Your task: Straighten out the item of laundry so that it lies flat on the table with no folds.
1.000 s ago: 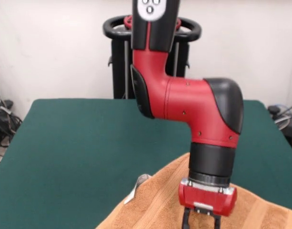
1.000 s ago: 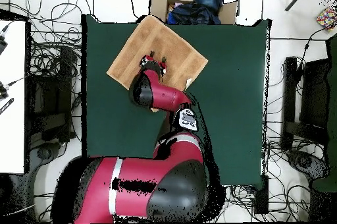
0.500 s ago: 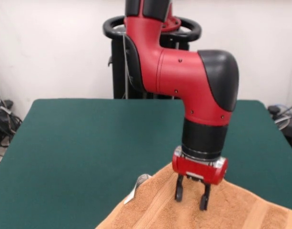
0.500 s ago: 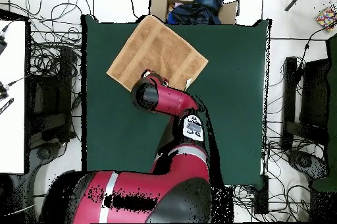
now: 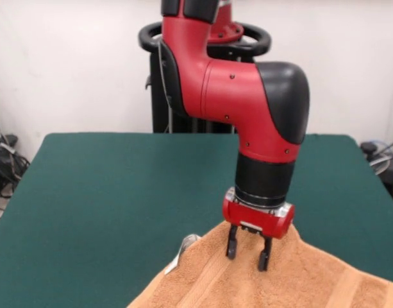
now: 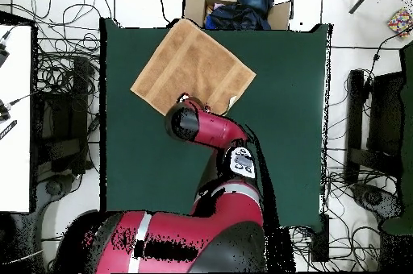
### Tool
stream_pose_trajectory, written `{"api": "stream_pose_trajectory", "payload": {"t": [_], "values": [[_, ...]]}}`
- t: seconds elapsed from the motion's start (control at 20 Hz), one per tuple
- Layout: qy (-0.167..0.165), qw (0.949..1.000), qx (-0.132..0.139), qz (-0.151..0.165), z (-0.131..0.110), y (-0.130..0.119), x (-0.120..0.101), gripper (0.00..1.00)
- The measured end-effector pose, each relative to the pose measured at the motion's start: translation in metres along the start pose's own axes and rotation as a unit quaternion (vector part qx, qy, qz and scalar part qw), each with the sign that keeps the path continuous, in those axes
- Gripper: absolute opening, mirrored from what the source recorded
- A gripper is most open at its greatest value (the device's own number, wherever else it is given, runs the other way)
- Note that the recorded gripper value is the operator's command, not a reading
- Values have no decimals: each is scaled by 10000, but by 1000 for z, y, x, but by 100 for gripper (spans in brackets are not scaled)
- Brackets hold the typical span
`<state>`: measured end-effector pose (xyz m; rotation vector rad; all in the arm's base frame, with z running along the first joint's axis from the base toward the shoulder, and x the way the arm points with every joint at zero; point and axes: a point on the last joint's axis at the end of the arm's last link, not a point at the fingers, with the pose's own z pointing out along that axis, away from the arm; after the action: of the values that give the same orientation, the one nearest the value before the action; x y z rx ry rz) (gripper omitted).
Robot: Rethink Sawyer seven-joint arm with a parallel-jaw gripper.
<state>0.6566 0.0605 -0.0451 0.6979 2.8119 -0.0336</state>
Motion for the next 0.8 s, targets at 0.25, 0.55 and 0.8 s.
{"api": "stream_pose_trajectory", "payload": {"t": [0.25, 0.55, 0.8], "values": [[136, 9999, 56, 17, 11, -7, 9, 100], [159, 9999, 59, 25, 11, -7, 8, 100], [292, 9995, 73, 82, 10, -7, 6, 100]]}}
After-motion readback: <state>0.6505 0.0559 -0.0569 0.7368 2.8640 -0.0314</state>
